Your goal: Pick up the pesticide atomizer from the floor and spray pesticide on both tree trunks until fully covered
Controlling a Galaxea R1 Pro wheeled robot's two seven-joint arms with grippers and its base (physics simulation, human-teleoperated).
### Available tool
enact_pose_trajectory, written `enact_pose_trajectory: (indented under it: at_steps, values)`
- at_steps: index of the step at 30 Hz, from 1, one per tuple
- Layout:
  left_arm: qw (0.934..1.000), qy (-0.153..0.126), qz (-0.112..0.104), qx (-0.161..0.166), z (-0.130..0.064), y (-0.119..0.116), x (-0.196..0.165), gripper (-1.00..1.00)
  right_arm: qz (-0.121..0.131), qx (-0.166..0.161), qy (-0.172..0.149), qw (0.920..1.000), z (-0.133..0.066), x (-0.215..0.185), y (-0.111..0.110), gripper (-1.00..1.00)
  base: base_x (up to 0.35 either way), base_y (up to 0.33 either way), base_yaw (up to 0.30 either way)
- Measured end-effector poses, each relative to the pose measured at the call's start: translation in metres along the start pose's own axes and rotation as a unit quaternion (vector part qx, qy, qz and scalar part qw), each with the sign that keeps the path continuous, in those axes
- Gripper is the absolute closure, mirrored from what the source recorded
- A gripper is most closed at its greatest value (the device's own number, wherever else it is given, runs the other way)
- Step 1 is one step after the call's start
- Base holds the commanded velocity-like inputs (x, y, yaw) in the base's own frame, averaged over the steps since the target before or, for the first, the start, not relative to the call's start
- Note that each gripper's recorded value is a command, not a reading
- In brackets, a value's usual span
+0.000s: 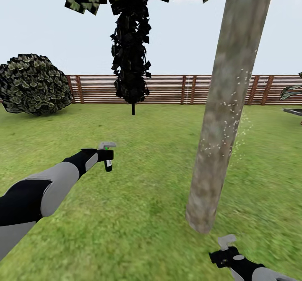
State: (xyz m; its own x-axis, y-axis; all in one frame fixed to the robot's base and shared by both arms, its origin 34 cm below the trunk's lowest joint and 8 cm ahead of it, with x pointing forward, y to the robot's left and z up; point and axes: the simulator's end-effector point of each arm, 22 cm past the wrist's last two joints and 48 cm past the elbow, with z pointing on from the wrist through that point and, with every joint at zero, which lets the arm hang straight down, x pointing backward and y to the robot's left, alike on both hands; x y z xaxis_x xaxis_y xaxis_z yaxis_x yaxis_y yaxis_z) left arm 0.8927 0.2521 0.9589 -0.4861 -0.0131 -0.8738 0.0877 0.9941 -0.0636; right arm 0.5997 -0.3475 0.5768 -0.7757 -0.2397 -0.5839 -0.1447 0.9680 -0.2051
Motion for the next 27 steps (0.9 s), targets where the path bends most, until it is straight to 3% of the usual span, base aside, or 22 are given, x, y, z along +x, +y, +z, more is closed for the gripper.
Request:
enact_pose_trajectory:
  at_steps: [1,6,12,27]
  values:
    - [1.0000,0.000,0.000,0.000,0.000,0.000,0.000,1.00,0.001,-0.059,-0.002,0.9983,-0.001,-0.004,0.039,-1.00,0.000,0.005,0.000]
    - [1.0000,0.000,0.000,0.000,0.000,0.000,0.000,1.00,0.007,-0.137,-0.007,0.9905,-0.007,-0.011,0.090,-1.00,0.000,0.019,0.000]
    - [1.0000,0.000,0.000,0.000,0.000,0.000,0.000,1.00,0.011,-0.159,-0.013,0.9872,-0.010,-0.017,0.111,-1.00,0.000,0.240,0.000]
    - [1.0000,0.000,0.000,0.000,0.000,0.000,0.000,1.00,0.012,-0.161,-0.014,0.9869,-0.010,-0.018,0.114,-1.00,0.192,0.263,0.000]
